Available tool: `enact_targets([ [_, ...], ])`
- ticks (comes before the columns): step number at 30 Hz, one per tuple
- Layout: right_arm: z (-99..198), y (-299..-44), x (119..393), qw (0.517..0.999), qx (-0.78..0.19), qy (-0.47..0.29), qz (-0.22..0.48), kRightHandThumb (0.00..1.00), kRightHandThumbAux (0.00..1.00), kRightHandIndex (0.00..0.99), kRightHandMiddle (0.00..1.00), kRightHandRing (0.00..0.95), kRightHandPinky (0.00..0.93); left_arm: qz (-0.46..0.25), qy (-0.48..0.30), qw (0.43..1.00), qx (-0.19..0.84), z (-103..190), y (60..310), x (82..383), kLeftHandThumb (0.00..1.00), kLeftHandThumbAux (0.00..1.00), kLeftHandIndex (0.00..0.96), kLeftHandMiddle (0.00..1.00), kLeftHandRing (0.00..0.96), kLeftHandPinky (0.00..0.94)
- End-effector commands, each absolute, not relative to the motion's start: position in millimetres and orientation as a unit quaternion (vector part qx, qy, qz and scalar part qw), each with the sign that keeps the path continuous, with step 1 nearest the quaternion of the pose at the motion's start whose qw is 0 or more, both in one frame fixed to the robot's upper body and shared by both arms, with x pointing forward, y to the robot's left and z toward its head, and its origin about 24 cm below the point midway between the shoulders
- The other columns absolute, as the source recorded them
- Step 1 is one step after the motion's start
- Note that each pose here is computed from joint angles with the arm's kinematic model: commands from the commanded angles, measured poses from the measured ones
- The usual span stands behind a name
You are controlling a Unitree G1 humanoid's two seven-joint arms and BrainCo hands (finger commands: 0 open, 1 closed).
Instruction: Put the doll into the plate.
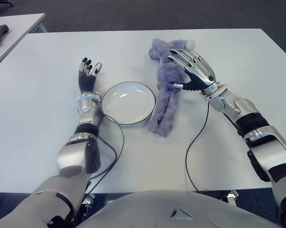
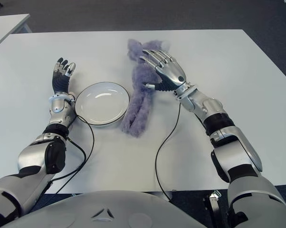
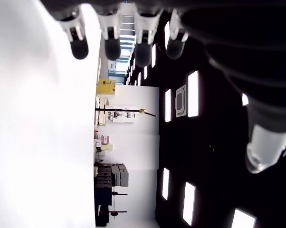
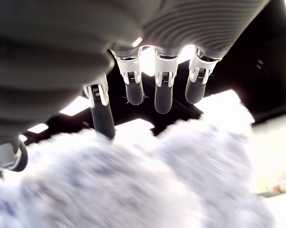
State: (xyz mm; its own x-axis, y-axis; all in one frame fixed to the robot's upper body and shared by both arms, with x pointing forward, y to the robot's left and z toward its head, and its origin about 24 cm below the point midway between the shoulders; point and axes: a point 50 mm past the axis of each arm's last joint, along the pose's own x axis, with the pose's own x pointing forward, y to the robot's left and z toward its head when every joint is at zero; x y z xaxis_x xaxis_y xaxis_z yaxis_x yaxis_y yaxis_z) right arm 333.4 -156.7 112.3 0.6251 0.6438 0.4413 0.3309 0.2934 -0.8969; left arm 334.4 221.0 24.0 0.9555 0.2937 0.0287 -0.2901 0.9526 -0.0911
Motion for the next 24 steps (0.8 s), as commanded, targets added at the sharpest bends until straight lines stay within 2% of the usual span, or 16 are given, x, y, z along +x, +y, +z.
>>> enact_targets([
  [1, 120.2, -146.0, 331.2, 0.646, -0.585, -0.471, 0.134, 0.324, 0.408, 0.000, 0.000, 0.000, 0.000, 0.183, 0.218, 0.954, -0.093, -93.5, 195.6, 236.3, 0.000, 0.559, 0.039, 0.102, 0.053, 0.000],
  [24, 120.7, -143.4, 334.8, 0.636, -0.591, -0.476, 0.139, 0.304, 0.451, 0.010, 0.000, 0.000, 0.000, 0.187, 0.219, 0.952, -0.101, -93.7, 195.1, 236.6, 0.000, 0.562, 0.042, 0.103, 0.053, 0.000],
])
